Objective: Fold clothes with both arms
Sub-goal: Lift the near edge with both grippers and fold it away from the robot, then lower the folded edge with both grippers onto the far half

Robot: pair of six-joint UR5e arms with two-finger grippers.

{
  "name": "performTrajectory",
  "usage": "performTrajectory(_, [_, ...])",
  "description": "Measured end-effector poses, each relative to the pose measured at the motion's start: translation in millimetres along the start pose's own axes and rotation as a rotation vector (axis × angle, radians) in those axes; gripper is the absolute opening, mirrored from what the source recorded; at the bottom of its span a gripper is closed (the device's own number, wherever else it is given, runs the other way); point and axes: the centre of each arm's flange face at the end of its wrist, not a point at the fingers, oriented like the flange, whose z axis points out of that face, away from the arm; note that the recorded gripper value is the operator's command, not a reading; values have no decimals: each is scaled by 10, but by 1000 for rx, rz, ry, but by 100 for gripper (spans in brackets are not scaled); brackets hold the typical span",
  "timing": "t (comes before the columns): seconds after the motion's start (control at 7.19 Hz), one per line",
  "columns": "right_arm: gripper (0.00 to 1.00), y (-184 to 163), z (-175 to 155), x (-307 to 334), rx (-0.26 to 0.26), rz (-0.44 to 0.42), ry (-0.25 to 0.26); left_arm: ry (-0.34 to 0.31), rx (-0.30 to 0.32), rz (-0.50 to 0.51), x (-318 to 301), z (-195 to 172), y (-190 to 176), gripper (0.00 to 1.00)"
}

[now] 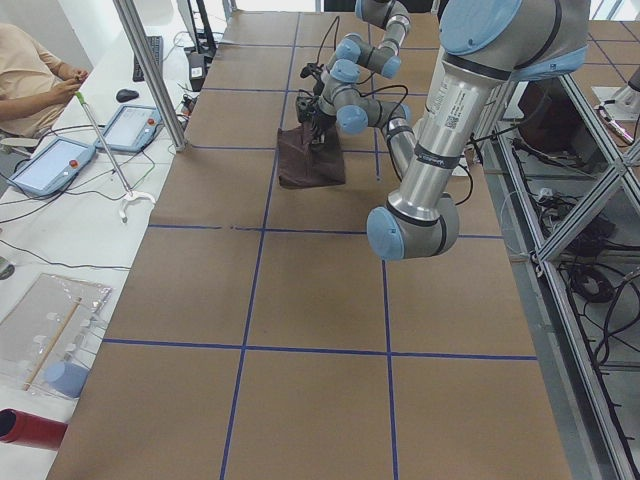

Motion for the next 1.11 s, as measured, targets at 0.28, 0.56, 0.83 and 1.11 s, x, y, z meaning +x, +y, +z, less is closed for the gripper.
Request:
performTrajectory(0.28, [0, -72, 291, -37, 7, -9, 14, -10, 12, 5, -117, 366, -102, 0])
performTrajectory(0.56, [99, -64, 394, -12, 8, -16, 27, -8, 14, 9, -213, 660, -128, 95])
performTrajectory(0.83, [100, -6, 421, 1, 6, -70, 32, -7, 14, 40, -227, 715, -135, 100])
performTrajectory(1.11, [100, 18, 246, -100, -13, -143, -3, 2, 22, 138, -255, 621, -323, 100])
